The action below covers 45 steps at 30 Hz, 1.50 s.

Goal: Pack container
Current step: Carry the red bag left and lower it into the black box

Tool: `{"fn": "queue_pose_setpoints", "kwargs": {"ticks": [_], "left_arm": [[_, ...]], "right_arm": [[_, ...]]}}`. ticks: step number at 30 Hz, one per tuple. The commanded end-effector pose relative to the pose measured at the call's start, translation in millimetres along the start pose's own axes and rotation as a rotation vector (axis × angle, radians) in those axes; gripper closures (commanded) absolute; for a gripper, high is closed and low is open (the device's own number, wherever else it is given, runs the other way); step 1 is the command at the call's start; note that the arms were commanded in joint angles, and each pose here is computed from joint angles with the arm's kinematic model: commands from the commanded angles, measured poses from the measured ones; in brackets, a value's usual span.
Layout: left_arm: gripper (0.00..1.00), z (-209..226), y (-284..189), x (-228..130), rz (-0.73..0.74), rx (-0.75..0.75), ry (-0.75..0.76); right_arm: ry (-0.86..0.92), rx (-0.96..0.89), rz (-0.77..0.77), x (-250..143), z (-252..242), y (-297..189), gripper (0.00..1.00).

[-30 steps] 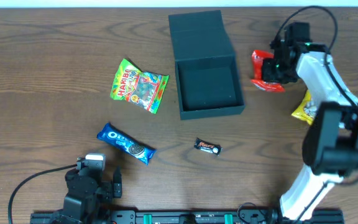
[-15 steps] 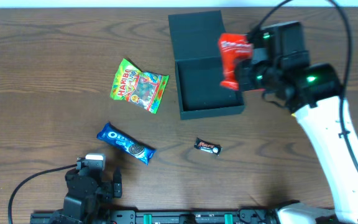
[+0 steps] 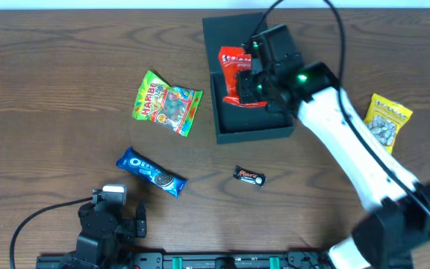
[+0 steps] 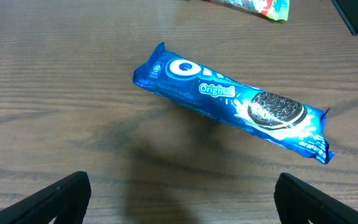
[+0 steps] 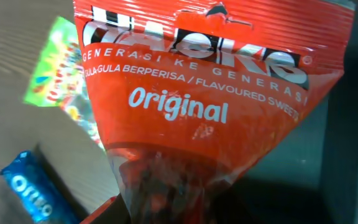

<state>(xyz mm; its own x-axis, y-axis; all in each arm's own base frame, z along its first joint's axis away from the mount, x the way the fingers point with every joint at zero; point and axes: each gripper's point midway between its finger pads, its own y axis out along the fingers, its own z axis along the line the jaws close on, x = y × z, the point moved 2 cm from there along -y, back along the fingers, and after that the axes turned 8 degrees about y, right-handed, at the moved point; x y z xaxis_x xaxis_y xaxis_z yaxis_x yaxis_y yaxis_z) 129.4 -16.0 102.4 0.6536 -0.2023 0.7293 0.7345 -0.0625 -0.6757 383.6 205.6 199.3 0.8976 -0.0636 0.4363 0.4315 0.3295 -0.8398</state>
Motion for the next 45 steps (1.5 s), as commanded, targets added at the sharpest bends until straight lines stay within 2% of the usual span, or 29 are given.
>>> {"fn": "queue_pose_setpoints", "kwargs": {"ticks": [1, 17, 24, 45], "left_arm": [[0.04, 3, 2, -15, 0.062, 0.024, 0.015], [0.05, 3, 2, -15, 0.062, 0.024, 0.015], [0.05, 3, 1, -15, 0.062, 0.024, 0.015], [0.05, 3, 2, -15, 0.062, 0.024, 0.015]], "right_arm": [[0.02, -0.017, -0.019, 13, 5, 10, 0.99], [-0.007, -0.158, 0.176, -35, -10, 103, 0.99], [-0.045, -0.239, 0.166, -36, -24, 112, 0.99], [-0.166, -0.221, 0.199, -49, -13, 116, 0.99]]}}
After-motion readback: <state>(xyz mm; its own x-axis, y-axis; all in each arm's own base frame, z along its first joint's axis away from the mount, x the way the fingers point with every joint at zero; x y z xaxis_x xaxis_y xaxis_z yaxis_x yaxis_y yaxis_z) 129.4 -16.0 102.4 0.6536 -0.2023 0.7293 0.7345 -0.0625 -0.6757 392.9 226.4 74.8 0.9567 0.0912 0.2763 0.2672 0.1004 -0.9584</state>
